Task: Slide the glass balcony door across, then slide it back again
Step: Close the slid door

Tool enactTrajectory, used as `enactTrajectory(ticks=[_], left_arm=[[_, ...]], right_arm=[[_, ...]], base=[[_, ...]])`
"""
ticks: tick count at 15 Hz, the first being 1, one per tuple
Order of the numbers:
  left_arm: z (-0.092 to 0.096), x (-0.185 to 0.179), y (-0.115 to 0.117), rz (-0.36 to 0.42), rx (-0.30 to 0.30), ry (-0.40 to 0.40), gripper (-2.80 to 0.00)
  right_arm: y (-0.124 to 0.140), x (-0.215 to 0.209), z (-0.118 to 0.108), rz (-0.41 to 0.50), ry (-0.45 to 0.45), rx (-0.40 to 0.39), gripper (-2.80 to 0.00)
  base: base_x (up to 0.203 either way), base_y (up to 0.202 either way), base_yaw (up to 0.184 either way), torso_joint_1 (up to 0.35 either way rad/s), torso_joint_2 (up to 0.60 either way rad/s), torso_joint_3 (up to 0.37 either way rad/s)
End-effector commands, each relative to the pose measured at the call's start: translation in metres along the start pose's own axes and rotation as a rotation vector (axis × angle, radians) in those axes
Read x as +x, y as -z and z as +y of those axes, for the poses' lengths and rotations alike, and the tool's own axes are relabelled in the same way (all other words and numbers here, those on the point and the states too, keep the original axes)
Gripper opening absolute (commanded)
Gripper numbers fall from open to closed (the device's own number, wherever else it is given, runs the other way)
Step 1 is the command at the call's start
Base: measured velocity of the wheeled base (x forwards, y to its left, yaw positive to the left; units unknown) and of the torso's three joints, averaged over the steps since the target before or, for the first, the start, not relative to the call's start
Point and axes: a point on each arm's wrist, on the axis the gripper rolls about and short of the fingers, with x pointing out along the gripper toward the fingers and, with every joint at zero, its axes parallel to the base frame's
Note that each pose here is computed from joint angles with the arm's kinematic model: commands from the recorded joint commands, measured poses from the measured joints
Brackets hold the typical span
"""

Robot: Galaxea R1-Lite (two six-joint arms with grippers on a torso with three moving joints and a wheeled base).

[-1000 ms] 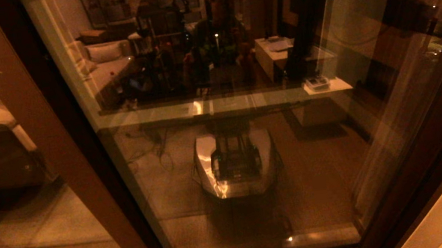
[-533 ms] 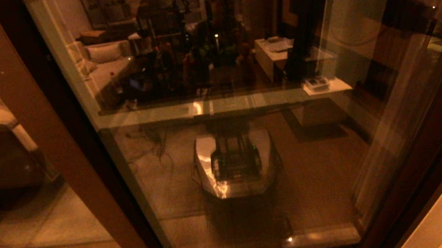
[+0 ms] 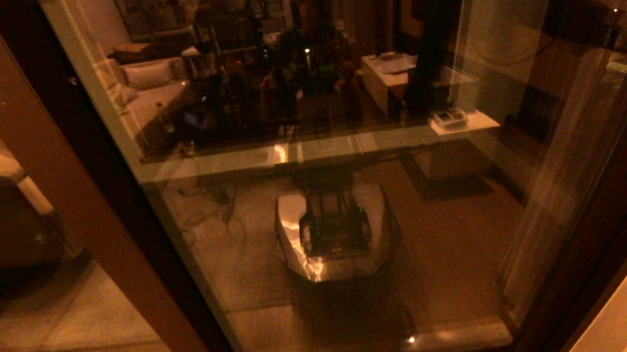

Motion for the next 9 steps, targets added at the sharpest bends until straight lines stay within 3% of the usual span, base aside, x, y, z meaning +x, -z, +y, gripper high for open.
enactTrajectory(ticks=[1,6,9], left_arm=[[0.0,0.0,0.0,0.0,0.0,0.0,-2.8],[0.0,0.0,0.0,-0.001,0.0,0.0,-2.8],[0.0,0.0,0.0,0.0,0.0,0.0,-2.8]], right_arm=[[0.001,0.001,0.0,0.005,0.002,-0.001,-2.8],[-0.007,-0.013,-0.003,-0.02,-0.011,0.005,-2.8],[-0.012,-0.041,-0.007,-0.043,-0.085,0.007,-2.8]], base=[[0.0,0.0,0.0,0.0,0.0,0.0],[0.0,0.0,0.0,0.0,0.0,0.0],[0.0,0.0,0.0,0.0,0.0,0.0]])
